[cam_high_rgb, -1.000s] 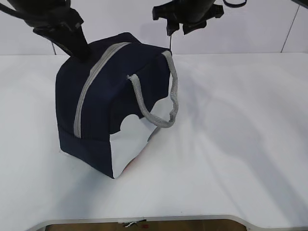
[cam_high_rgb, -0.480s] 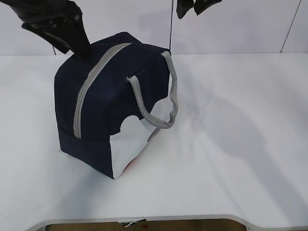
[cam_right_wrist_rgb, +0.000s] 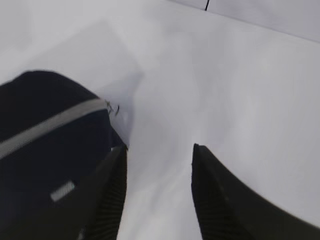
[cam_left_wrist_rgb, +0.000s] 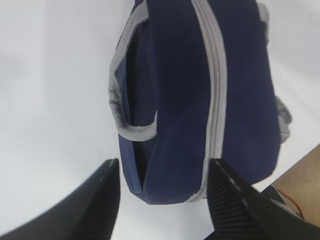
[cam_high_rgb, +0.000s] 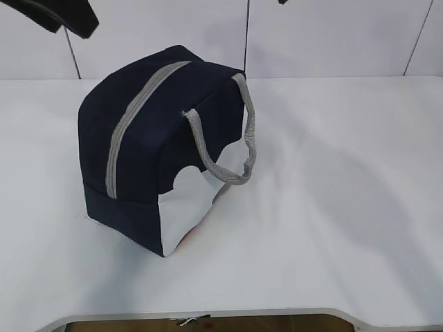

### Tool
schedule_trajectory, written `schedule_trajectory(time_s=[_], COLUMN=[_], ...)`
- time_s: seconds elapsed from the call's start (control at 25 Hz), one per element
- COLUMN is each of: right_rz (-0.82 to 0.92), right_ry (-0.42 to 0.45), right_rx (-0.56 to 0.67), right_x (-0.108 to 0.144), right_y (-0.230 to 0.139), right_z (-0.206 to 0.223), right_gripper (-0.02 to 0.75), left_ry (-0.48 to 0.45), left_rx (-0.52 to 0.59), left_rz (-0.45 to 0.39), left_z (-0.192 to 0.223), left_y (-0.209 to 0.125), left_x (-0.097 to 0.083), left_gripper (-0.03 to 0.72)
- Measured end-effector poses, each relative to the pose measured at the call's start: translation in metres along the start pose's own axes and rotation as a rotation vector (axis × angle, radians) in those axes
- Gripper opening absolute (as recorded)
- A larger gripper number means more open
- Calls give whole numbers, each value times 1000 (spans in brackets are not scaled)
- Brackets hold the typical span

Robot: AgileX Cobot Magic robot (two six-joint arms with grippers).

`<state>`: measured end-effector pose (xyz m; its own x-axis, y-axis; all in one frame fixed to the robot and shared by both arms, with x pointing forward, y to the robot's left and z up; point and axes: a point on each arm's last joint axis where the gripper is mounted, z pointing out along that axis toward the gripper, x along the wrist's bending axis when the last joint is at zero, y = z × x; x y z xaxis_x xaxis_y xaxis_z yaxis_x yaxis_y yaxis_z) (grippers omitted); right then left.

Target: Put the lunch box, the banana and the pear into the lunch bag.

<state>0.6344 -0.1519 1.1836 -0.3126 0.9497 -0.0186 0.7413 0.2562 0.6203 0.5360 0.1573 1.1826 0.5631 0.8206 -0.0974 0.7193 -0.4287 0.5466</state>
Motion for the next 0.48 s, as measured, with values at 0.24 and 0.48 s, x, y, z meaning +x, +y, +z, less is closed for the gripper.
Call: schedule_trajectory(time_s=[0.24, 0.48], right_rz=[-22, -23], right_ry=[-32, -33], right_rx=[45, 14], right_x=[-6, -10], right_y=[-47, -96], right_z=[-57, -116], right_gripper=[357, 356], left_ry=[14, 9], left_rx=[-111, -68], left_rz=[13, 4], left_z=[-53, -67], left_y=[-16, -68], left_x=[-12, -21], left_gripper=[421, 421])
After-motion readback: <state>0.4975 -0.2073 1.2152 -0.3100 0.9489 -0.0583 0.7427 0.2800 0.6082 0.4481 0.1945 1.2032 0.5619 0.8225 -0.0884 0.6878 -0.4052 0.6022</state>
